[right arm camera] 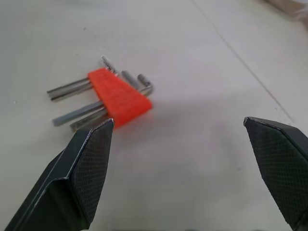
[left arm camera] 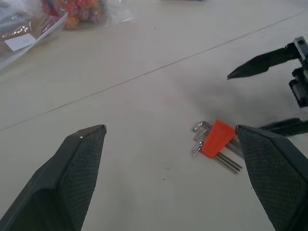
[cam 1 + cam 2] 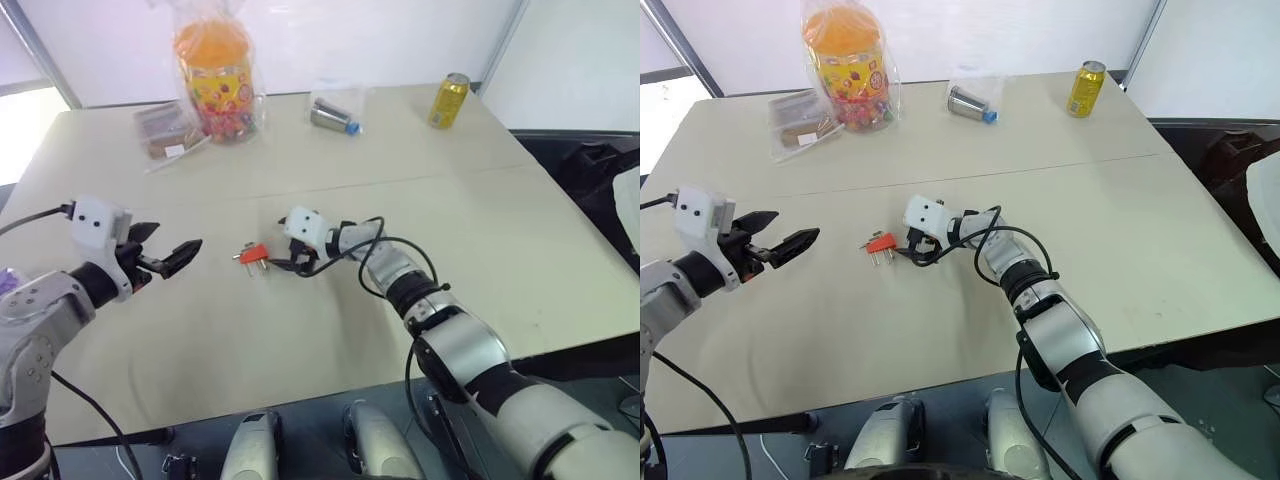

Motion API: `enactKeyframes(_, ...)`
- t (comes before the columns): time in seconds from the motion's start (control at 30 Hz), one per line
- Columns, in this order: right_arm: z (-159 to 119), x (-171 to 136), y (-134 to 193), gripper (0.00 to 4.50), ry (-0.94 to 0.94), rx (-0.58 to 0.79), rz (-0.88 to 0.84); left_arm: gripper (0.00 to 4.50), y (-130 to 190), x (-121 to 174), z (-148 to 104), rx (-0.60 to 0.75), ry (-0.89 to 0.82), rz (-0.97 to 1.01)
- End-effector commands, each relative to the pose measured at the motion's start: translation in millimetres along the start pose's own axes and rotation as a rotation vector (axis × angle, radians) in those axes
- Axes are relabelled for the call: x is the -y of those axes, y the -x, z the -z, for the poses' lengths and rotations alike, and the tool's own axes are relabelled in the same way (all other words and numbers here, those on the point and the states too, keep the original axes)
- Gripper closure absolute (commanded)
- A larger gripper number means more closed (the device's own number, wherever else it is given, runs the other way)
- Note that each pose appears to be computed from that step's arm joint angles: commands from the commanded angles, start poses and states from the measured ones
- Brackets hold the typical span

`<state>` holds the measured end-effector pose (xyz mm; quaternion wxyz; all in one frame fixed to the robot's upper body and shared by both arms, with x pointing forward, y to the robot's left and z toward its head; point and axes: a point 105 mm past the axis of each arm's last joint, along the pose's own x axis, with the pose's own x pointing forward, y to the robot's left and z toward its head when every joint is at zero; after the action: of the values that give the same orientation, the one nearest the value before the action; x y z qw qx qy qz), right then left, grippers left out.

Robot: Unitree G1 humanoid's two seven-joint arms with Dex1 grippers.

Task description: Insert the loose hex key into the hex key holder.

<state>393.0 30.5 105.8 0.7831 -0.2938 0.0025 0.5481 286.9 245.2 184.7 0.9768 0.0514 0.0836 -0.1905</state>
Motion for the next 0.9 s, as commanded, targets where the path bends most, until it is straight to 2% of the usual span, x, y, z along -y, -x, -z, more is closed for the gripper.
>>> enactKeyframes(0.03,-11,-1,-4,0.0,0.031,0.041,-0.003,0.02,7,-2,-12,0.031,-0.037,-0.024)
enactKeyframes(0.43,-23,-17,-16,0.0,-0.036,0.095,-0.045,0.02,9,-2,-12,0.034,-0.038,-0.035)
enactKeyframes(0.9,2,-14,-15,0.0,-0.132,-0.001,-0.013,0.02,10,-1,-10,0.034,-0.042,-0.048)
